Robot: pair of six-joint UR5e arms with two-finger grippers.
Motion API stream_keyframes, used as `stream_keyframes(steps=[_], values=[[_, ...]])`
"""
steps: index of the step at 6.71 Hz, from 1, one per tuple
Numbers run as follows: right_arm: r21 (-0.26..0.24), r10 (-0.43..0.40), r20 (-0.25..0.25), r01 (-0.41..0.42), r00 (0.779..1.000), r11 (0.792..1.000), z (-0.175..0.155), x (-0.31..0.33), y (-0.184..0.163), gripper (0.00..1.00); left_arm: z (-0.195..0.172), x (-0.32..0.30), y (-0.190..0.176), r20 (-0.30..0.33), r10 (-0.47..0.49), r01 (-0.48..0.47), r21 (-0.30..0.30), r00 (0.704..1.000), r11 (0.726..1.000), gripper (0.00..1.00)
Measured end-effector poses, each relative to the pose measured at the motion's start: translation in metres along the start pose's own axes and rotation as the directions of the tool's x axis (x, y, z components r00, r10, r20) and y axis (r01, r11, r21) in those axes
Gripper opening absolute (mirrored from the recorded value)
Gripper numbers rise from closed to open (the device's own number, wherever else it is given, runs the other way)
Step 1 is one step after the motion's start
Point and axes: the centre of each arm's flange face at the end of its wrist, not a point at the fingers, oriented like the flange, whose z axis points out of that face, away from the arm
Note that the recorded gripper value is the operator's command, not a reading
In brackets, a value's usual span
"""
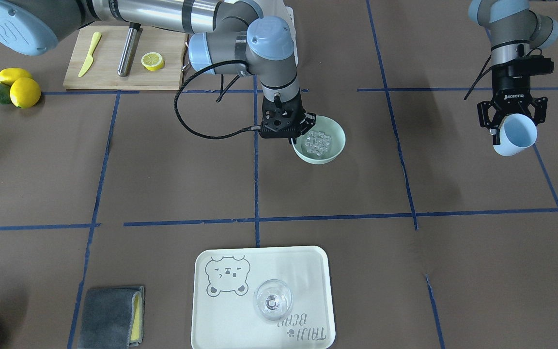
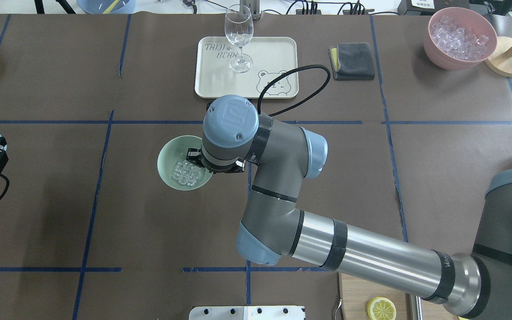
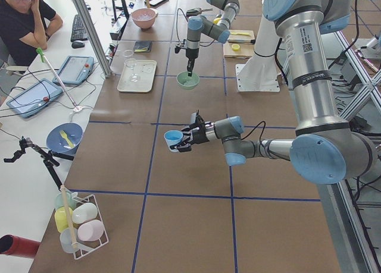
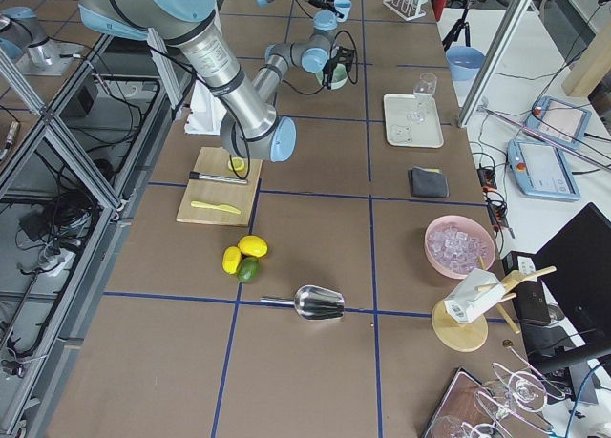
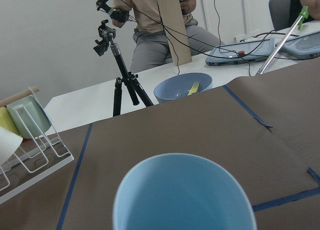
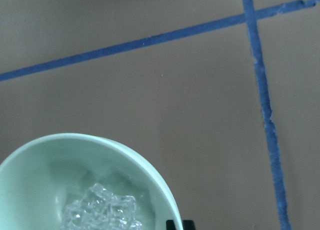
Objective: Pour ice into bowl
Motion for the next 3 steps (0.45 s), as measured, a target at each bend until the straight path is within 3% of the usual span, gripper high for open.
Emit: stream_keyframes(steps=[2, 3], values=[[0.029, -0.023, -0.016, 0.024, 1.000, 0.999, -0.048, 0.073, -0.025, 0.00, 0.007, 0.014, 0.030, 0.003, -0.164, 0.164, 0.003, 0.986, 0.986, 0.00], [0.041, -0.062, -0.028, 0.063, 0.998, 0.997, -0.066, 0.109, -0.031, 0.00, 0.008, 0.023, 0.050, 0.010, -0.187, 0.187, 0.037, 0.982, 0.982, 0.00]])
